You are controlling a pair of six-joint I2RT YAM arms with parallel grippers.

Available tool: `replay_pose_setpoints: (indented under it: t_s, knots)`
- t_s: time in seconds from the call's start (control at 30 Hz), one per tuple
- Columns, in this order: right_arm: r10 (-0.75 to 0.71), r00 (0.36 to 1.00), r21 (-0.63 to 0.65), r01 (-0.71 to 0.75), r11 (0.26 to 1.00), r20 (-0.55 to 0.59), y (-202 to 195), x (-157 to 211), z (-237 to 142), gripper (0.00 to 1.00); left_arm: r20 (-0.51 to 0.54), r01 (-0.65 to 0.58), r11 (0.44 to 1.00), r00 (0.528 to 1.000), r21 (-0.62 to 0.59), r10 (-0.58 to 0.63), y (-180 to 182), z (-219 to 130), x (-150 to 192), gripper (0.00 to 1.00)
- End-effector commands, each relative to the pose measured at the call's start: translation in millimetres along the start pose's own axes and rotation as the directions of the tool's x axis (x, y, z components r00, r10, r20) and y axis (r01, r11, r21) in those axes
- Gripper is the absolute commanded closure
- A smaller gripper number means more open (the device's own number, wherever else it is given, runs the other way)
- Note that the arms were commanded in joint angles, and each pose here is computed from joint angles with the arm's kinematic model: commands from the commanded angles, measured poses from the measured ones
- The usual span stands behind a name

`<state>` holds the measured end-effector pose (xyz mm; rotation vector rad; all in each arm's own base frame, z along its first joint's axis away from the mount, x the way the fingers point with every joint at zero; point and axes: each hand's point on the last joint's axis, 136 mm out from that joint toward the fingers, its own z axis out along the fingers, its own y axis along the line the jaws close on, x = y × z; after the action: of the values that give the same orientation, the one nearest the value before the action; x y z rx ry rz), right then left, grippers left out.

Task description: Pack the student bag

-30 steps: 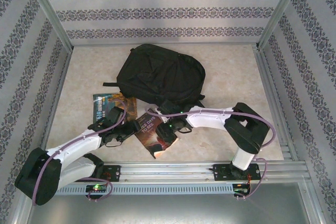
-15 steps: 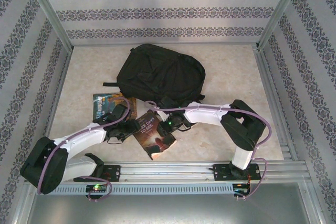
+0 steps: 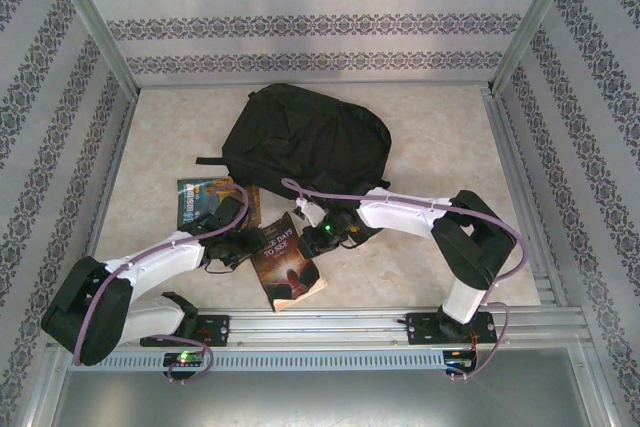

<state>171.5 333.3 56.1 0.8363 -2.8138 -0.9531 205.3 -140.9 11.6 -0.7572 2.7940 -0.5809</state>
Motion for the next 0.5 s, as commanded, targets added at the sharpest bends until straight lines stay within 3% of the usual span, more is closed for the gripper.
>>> replay_pose_setpoints:
  t_s: [0.0,0.17,0.27,0.47]
  knots:
    - [-0.007,1.0,-0.107,0.008,0.994,0.01,20.9,-16.4,3.0,0.79,-0.004,-0.091,0.967,0.995,0.239,0.095,-49.1,25.0,6.0,0.44]
    - [0.03,0.999,-0.068,-0.028,0.997,0.025,10.4,-22.4,2.6,1.0,0.017,-0.09,0.965,0.996,0.247,0.089,-49.3,18.7,4.1,0.44]
    - [0.055,0.998,-0.001,-0.055,0.999,0.04,-1.2,-24.7,-5.5,1.0,0.055,-0.116,0.966,0.993,0.231,0.106,-49.2,6.3,-1.8,0.41]
    - [0.057,0.989,-0.012,-0.056,0.998,0.14,5.9,-34.9,-39.6,1.0,0.179,-0.18,0.963,0.973,0.2,0.145,-45.5,-38.5,-22.2,0.26]
